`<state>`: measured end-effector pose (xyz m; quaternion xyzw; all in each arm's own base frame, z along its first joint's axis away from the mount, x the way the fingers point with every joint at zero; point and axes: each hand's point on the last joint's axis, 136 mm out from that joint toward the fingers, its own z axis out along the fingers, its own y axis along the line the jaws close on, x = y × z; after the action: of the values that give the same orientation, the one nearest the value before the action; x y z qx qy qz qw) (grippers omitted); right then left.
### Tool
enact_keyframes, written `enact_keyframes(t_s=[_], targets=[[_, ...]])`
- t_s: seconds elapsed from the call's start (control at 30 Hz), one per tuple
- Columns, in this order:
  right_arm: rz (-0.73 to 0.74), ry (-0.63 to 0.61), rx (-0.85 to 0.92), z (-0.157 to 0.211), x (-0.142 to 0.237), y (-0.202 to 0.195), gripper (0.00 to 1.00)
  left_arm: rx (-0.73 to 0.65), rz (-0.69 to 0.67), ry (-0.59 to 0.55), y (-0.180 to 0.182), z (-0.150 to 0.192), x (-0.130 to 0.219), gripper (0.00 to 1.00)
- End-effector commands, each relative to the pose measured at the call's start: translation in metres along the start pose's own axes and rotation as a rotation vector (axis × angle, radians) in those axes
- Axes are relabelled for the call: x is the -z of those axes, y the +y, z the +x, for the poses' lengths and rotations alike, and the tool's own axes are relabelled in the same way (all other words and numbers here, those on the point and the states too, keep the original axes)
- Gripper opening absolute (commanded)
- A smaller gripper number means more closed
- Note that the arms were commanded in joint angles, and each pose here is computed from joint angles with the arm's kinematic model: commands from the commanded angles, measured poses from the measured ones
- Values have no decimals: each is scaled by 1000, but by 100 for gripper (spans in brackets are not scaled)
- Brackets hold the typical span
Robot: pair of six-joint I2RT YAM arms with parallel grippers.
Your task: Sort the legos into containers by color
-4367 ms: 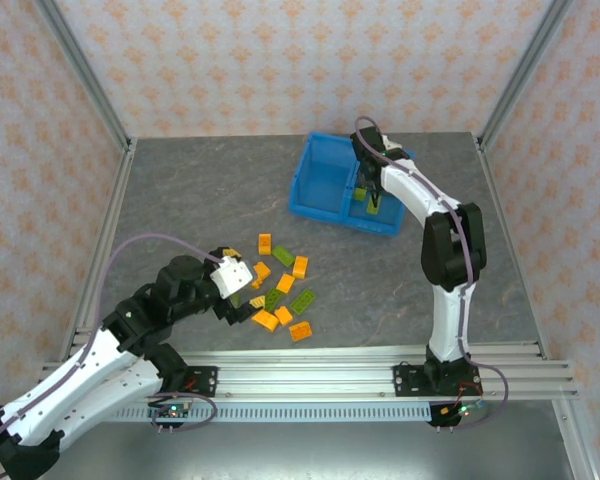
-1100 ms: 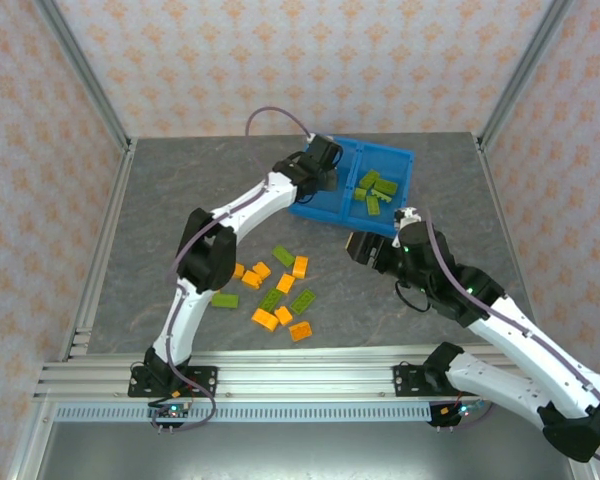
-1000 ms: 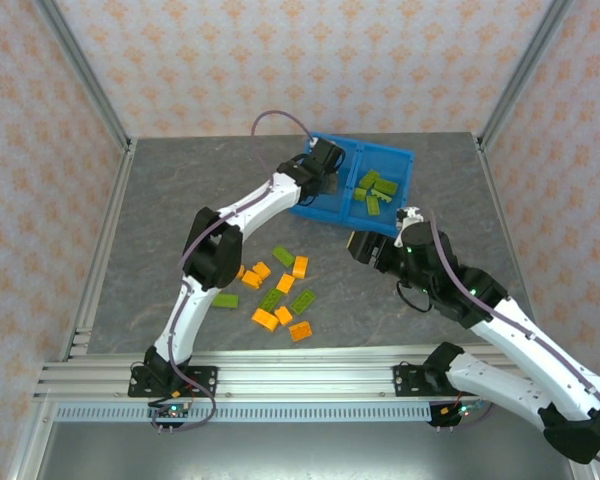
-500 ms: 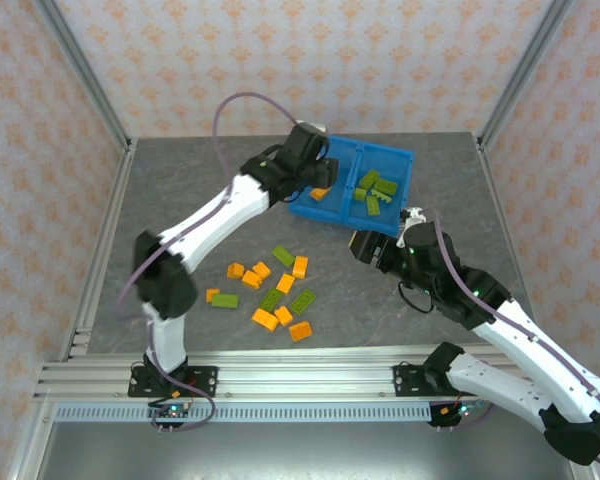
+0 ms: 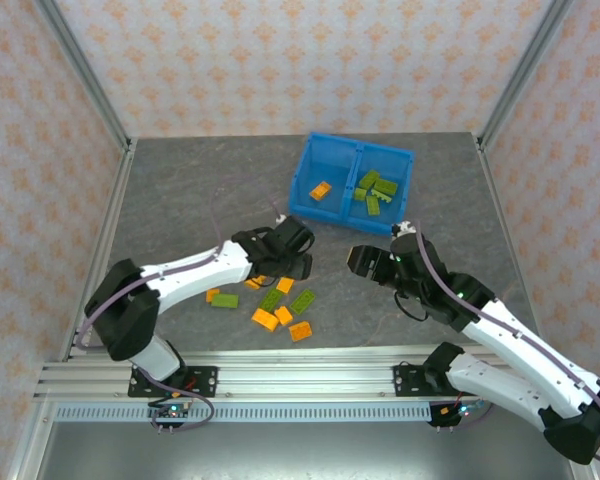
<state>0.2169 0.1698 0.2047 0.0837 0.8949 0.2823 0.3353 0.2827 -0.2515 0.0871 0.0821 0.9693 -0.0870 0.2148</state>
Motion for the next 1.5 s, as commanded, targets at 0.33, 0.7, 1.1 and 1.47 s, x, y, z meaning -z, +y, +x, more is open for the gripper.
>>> enact_keyframes(t_s=[0.33,0.7,1.1,1.47], targets=[[18,-4,-30,0,0,-2,82,-7,-20,-11,-15,-16,-59,60],[10,3,-40,1,0,-1,82,-5,-53,13,-2,7,-82,47],[-72,36,-19,4,7,16,82,-34,30,-182,-26,-60,1,33],[-120,-61,-49,-14,22,22,82,-9,-44,-416,-2,-197,39,31]])
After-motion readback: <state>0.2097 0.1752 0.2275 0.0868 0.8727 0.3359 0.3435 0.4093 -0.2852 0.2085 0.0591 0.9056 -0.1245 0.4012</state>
